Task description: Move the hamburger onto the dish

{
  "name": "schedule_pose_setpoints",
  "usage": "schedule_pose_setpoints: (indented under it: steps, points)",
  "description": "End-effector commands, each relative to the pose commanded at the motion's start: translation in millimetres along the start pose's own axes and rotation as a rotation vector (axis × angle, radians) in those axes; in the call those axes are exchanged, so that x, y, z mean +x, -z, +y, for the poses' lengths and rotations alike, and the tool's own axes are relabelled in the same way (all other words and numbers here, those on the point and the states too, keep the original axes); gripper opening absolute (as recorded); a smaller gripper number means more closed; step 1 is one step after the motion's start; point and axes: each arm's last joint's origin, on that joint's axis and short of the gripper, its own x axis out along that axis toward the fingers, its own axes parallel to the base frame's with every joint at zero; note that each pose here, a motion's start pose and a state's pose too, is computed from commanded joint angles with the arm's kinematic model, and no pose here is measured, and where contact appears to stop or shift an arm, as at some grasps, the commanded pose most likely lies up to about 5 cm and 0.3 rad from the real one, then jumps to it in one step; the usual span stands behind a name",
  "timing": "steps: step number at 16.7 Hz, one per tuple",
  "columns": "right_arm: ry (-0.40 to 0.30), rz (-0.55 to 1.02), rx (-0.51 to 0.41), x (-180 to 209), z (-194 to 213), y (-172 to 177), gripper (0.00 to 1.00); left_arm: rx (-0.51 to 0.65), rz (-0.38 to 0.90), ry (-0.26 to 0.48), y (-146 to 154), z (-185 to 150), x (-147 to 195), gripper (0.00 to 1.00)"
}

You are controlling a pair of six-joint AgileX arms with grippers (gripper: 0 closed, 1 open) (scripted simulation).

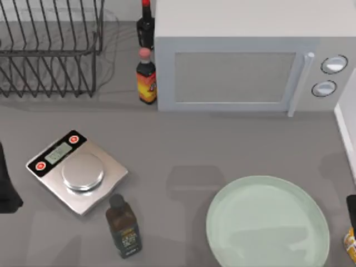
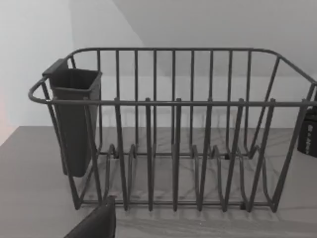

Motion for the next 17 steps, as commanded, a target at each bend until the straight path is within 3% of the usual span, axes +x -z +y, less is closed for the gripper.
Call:
schedule_pose_setpoints:
  steps: [6,12,17]
  points:
    - [0.025,0.288,-0.022,12.0,12.3,-23.4,1.0,0.0,0.0,0.0,0.0,0.0,0.0,1.0]
    - [0.027,0.298,-0.02,13.2,12.1,-23.9,1.0,0.0,0.0,0.0,0.0,0.0,0.0,1.0]
    - [0.026,0.298,-0.023,46.4,12.3,-18.1,1.0,0.0,0.0,0.0,0.0,0.0,0.0,1.0]
